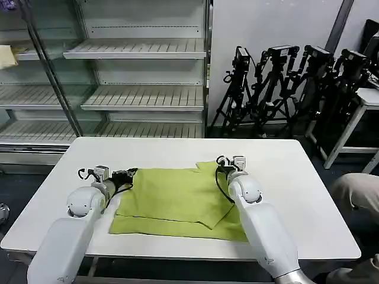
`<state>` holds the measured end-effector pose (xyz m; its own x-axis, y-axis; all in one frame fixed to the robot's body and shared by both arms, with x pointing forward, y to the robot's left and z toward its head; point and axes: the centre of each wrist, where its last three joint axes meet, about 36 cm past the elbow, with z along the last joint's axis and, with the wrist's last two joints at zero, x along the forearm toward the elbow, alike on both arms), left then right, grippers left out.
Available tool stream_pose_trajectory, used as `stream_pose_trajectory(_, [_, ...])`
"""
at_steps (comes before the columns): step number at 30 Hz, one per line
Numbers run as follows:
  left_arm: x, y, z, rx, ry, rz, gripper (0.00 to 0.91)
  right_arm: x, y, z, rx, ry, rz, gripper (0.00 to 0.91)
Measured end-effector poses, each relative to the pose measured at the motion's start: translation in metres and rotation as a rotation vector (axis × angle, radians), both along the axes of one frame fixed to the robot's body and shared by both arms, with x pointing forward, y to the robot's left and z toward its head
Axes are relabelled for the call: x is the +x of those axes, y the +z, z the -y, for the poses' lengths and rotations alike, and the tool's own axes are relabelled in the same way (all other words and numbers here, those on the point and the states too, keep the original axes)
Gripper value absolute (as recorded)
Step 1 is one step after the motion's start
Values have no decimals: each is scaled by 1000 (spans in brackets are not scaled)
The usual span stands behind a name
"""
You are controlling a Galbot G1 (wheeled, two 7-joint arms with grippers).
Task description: Fold and organize the clothes.
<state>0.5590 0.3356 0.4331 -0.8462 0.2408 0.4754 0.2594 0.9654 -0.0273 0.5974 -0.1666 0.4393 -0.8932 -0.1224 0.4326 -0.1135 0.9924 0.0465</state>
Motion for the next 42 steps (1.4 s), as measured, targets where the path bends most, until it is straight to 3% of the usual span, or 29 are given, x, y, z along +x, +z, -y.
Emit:
stream_pose_trajectory(20, [-49, 17, -5, -26, -27, 55, 20, -76, 20, 30, -1, 32, 100, 0])
stream_pose_trajectory(42, [-114, 21, 5, 2, -70, 70, 20, -179, 16, 42, -25, 74, 115, 0])
